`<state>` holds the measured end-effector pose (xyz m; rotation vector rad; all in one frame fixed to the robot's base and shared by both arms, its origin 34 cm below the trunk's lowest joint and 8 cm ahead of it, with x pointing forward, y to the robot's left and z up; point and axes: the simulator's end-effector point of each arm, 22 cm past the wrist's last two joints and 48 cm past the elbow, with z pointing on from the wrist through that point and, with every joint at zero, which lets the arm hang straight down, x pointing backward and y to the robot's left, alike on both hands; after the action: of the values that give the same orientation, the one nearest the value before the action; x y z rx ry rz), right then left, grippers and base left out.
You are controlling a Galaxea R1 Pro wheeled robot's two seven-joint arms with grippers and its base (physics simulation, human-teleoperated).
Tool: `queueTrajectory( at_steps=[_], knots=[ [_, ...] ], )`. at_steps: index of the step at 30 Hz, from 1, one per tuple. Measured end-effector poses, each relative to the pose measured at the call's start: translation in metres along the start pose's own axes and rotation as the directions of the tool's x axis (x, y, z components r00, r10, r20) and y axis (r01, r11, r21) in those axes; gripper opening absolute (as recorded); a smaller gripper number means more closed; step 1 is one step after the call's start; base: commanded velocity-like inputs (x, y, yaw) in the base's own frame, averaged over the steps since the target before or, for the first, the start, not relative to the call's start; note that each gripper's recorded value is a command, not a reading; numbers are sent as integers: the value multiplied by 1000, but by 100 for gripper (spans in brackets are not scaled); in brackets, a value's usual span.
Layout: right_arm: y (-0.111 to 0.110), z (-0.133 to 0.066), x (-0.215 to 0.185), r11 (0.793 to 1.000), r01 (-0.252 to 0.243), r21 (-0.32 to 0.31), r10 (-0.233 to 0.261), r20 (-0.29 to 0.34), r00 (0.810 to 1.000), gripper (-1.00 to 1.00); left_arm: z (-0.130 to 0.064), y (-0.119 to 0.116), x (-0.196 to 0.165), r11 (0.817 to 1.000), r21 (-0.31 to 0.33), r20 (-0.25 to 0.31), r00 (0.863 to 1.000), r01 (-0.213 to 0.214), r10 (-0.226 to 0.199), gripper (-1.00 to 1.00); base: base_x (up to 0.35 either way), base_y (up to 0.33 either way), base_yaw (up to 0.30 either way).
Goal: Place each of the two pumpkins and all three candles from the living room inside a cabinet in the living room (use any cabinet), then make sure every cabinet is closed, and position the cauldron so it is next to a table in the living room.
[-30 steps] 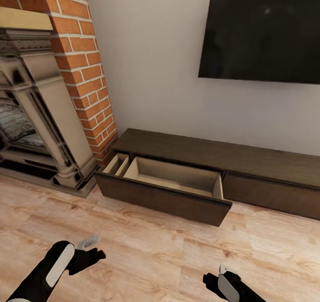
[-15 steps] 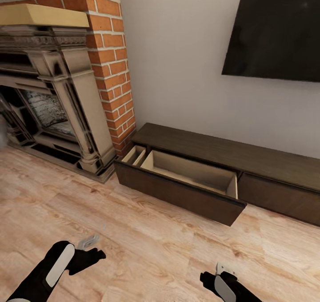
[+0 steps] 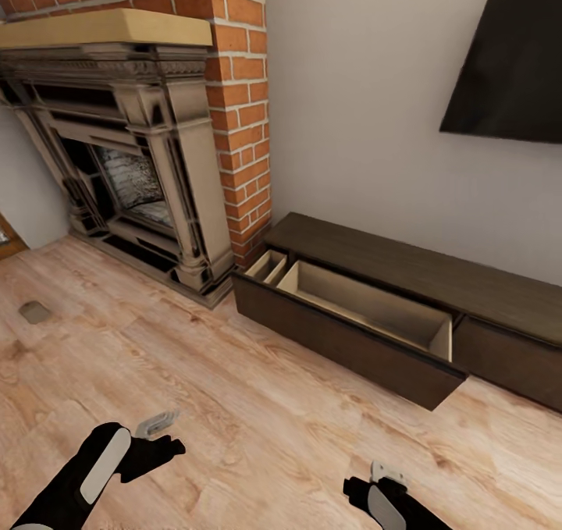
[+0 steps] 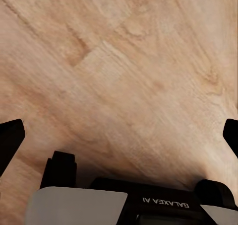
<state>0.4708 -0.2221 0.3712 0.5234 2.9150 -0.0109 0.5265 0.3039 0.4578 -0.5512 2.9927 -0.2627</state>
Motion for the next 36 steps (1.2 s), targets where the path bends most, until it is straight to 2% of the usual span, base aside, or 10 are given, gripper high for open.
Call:
queueTrajectory(
  at_steps=[5, 36],
  knots=[
    [1, -1, 2, 1000, -1, 17, 1, 0, 1000, 100, 0, 0, 0, 1000, 1, 0, 1000, 0, 0, 100, 0, 0, 297],
    [11, -4, -1, 1000, -4, 8, 3, 19, 1000, 100, -3, -1, -2, 1000, 2, 5, 1000, -1, 1, 100, 0, 0, 298]
  ],
)
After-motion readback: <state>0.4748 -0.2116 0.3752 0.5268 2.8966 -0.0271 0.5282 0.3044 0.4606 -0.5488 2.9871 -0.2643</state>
